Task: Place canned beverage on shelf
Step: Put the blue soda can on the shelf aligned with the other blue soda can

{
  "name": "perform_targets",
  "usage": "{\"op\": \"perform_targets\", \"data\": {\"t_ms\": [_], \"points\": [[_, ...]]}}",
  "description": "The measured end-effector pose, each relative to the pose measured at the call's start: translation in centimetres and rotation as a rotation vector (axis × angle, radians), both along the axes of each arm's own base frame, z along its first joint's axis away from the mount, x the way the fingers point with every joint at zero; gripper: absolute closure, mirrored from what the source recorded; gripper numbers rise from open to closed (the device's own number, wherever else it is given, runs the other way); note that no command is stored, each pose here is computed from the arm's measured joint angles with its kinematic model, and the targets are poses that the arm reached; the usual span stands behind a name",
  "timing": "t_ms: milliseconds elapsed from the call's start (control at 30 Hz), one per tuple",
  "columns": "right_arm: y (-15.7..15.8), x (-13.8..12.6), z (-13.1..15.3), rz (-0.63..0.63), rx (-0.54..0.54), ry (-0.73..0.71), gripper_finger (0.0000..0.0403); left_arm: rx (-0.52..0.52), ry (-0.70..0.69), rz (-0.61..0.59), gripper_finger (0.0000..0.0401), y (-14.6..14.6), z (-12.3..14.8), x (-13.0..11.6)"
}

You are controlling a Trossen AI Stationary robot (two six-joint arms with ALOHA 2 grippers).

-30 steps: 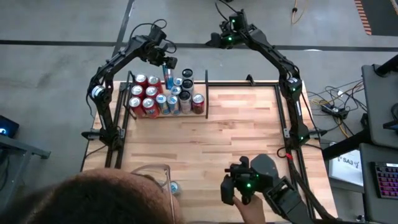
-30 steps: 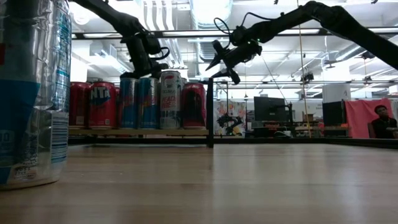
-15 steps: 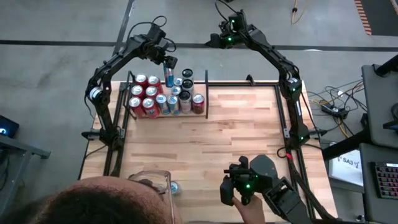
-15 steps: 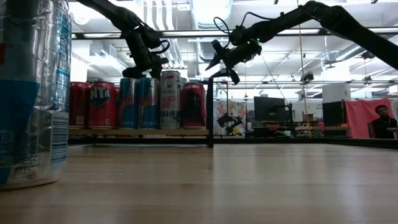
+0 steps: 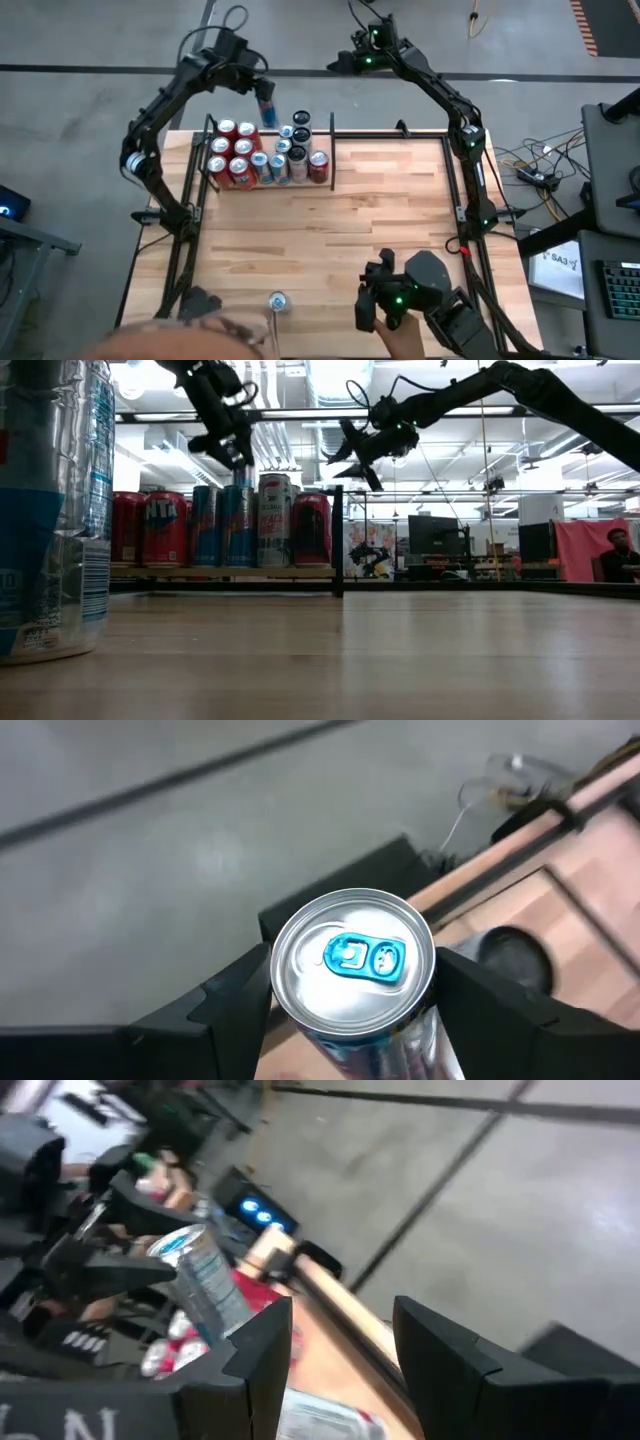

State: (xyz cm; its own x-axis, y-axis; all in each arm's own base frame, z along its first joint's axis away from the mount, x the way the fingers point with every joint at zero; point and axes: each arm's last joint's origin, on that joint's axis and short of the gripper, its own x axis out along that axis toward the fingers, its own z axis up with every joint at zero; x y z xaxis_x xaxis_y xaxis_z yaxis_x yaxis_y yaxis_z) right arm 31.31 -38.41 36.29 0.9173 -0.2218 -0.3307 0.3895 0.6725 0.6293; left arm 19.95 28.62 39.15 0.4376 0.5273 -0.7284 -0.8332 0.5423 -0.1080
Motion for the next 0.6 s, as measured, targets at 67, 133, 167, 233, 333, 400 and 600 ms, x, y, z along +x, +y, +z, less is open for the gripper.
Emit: {"op": "perform_targets", "data": {"t_ms": [67,133,167,233,333,400,600], "points": [[0.4,0.3,0.8,0.051,-0.039,-0.046,0.0241,0.04,-0.028,-0.001,0.0166,-0.8,1.2,-0.5],[1.2,0.9,1.6,0.109,-0.077,-0.08,0.0241,0.095,-0.067,-0.004,0.0166,-1.7,2.7,-1.0],[1.7,1.2,2.0,0.138,-0.103,-0.092,0.0241,0.126,-0.089,-0.006,0.0166,-2.2,3.4,-1.3],[2.9,2.1,2.4,0.188,-0.153,-0.092,0.0241,0.176,-0.125,-0.016,0.0166,-3.3,4.7,-1.6],[4.9,3.8,2.6,0.265,-0.239,-0.083,0.0241,0.229,-0.176,-0.03,0.0166,-4.7,6.2,-1.9],[6.0,4.8,2.8,0.309,-0.294,-0.082,0.0241,0.239,-0.21,-0.035,0.0166,-5.6,6.9,-1.8],[7.4,5.9,2.9,0.36,-0.379,-0.076,0.0241,0.285,-0.215,-0.058,0.0166,-8.4,7.9,-0.8]]}}
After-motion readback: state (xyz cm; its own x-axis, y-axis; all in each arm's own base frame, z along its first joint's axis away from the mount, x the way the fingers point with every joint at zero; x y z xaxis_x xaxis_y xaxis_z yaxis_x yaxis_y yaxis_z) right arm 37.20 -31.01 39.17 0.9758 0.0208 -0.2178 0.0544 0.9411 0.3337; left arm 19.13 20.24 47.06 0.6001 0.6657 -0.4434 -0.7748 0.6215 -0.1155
